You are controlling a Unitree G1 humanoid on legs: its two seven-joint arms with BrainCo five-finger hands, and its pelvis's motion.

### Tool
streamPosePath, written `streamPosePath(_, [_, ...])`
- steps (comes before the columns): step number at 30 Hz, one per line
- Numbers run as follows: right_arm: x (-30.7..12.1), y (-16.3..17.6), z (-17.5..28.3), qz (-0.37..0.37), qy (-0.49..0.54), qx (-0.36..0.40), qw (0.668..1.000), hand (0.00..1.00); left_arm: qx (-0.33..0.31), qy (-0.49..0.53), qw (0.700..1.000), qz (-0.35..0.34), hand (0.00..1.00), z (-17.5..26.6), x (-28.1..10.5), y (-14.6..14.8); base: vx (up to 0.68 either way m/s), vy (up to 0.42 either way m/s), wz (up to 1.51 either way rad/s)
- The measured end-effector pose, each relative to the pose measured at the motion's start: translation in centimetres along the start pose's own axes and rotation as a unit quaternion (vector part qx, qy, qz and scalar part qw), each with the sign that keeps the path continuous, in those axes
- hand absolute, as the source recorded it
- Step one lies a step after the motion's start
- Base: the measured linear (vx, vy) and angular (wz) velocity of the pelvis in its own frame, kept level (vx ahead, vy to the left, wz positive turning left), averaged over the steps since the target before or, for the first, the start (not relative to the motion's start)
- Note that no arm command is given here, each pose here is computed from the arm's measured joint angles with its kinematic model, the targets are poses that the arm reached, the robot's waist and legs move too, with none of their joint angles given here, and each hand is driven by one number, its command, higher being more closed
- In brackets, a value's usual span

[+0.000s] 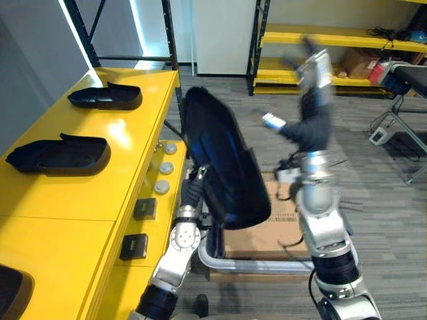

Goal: Walk over and take plastic housings, then place them on the shelf

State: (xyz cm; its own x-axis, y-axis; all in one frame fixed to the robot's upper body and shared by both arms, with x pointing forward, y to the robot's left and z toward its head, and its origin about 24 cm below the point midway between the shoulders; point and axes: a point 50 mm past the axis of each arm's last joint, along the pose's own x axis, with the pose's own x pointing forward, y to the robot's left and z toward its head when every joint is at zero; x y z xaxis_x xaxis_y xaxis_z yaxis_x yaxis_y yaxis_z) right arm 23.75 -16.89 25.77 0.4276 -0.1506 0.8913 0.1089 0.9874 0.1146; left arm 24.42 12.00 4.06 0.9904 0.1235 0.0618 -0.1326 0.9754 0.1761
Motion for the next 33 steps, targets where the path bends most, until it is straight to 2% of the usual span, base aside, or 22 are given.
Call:
streamPosePath(5, [-1.1,-7.6,0.2,-0.157,0.007,-0.049,0.986,0.00,0.005,-0.005,1.000,0.027,1.00,0.2,0.2,1.3,0.00,-0.001,-0.01])
streamPosePath(6, [-2.5,-10.0,-0.2,-0.205,0.030,-0.073,0.976,0.00,0.001,-0.009,0.999,0.040,1.00,0.4,-0.1,1.8,0.00,0.000,0.00])
streamPosePath(8, [-4.6,-12.4,-0.7,-0.250,0.069,-0.111,0.959,0.00,-0.003,-0.012,0.999,0.050,1.00,0.6,-0.5,2.3,0.02,-0.007,0.00])
streamPosePath(11, [-11.0,-16.2,-2.8,-0.309,0.218,-0.194,0.905,0.00,-0.005,-0.010,0.997,0.072,1.00,0.6,-1.3,3.4,0.04,-0.018,-0.01])
streamPosePath(13, [-17.8,-18.1,-3.9,-0.356,0.360,-0.232,0.831,0.00,-0.008,-0.013,0.996,0.085,1.00,0.8,-2.2,4.0,0.03,-0.021,-0.02])
streamPosePath(14, [-19.6,-18.3,-4.0,-0.365,0.393,-0.237,0.810,0.00,-0.009,-0.014,0.996,0.086,1.00,0.9,-2.5,4.1,0.00,0.000,0.00])
streamPosePath(15, [-22.7,-18.3,-4.1,-0.380,0.448,-0.240,0.773,0.00,-0.010,-0.016,0.995,0.093,1.00,1.0,-2.9,4.4,0.00,0.000,0.00])
streamPosePath(18, [-29.4,-17.2,-3.8,-0.387,0.562,-0.229,0.694,0.00,-0.022,-0.021,0.995,0.099,1.00,1.3,-3.6,4.8,0.00,-0.006,-0.01])
streamPosePath(19, [-32.7,-16.2,-3.6,-0.381,0.620,-0.215,0.651,0.00,-0.029,-0.025,0.994,0.101,1.00,1.6,-3.8,4.8,0.00,0.000,0.00])
streamPosePath(20, [-33.1,-16.0,-3.6,-0.380,0.626,-0.211,0.647,0.00,-0.029,-0.026,0.994,0.100,1.00,1.6,-3.9,4.8,0.00,0.000,0.00])
streamPosePath(21, [-35.5,-14.8,-3.4,-0.372,0.669,-0.192,0.614,0.00,-0.032,-0.029,0.994,0.098,1.00,1.8,-4.2,4.8,-0.02,-0.014,-0.05])
streamPosePath(23, [-38.4,-12.7,-3.5,-0.336,0.730,-0.151,0.575,0.00,-0.035,-0.025,0.995,0.090,1.00,1.6,-4.4,4.7,0.00,0.000,0.00])
streamPosePath(29, [-42.5,-9.7,-3.0,-0.279,0.814,-0.100,0.501,0.00,-0.039,-0.024,0.997,0.069,1.00,1.7,-4.6,4.1,-0.01,-0.026,0.51])
streamPosePath(31, [-42.9,-9.3,-2.9,-0.264,0.824,-0.100,0.492,0.00,-0.044,-0.028,0.997,0.059,1.00,1.9,-4.5,3.6,0.02,-0.062,1.17])
streamPosePath(33, [-42.5,-8.6,-3.8,-0.239,0.827,-0.095,0.501,0.00,-0.050,-0.039,0.997,0.051,1.00,2.4,-4.3,3.1,-0.02,-0.045,1.38])
